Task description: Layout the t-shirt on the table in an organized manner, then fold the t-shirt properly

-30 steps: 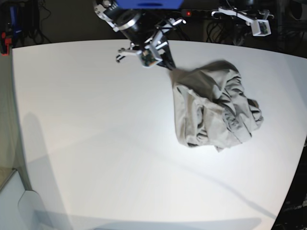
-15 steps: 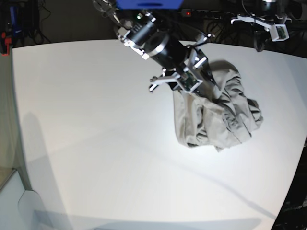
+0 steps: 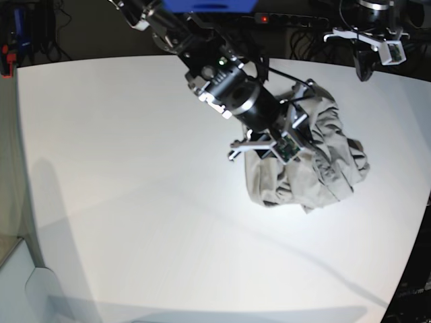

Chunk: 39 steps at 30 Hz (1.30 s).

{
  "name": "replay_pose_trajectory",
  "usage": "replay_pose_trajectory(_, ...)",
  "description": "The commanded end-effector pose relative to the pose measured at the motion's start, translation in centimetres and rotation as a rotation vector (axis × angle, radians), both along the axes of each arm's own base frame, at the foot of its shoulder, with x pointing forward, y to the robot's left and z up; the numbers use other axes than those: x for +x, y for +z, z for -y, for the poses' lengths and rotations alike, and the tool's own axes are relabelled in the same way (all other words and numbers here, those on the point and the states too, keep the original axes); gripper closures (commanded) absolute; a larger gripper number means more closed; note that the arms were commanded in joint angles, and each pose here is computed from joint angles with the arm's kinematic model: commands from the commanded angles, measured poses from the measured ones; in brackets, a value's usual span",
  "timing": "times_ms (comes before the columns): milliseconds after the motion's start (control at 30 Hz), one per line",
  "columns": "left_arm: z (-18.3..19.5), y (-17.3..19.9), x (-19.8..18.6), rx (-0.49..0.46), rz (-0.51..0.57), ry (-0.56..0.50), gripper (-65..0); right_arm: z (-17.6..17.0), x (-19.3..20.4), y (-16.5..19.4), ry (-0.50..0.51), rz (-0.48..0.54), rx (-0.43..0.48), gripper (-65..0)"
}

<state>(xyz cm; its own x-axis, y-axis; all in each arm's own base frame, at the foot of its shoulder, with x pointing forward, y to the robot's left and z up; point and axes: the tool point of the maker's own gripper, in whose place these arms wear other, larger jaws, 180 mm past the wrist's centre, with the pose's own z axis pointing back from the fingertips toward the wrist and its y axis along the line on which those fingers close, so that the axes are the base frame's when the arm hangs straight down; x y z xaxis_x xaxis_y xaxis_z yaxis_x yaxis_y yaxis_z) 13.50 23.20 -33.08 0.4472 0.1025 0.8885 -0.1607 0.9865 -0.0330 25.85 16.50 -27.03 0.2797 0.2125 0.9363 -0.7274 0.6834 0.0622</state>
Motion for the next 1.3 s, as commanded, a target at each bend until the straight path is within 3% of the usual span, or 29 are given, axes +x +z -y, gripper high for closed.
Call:
replay_pose_trajectory(0, -0.1, 0.9, 0.1, 0.009, 0.029, 0.0, -0.2, -0.7, 0.4, 1.4, 0.012, 0.035, 0.039, -21.5)
replay_pose_trajectory(833, 0.0, 1.1, 0.7, 0.005, 0.045, 0.0, -0.2, -2.4, 3.1, -5.3, 0.023, -0.003, -0.04, -21.1)
replay_pose_trajectory(933, 0.0, 1.1, 0.7, 0.005, 0.045, 0.0, -0.2, -2.2, 4.0, -5.7, 0.013, 0.007, -0.047, -18.2)
replay_pose_trajectory(1033, 0.0, 1.1, 0.7, 0.005, 0.045, 0.0, -0.2, -0.3, 6.6, -4.8, -0.075, 0.011, -0.015, 0.0)
replay_pose_trajectory(1267, -0.2, 1.0, 0.4, 0.008, 0.038, 0.002, -0.2, 10.4, 14.7, 4.8, -0.398, 0.197, 0.138, 0.0)
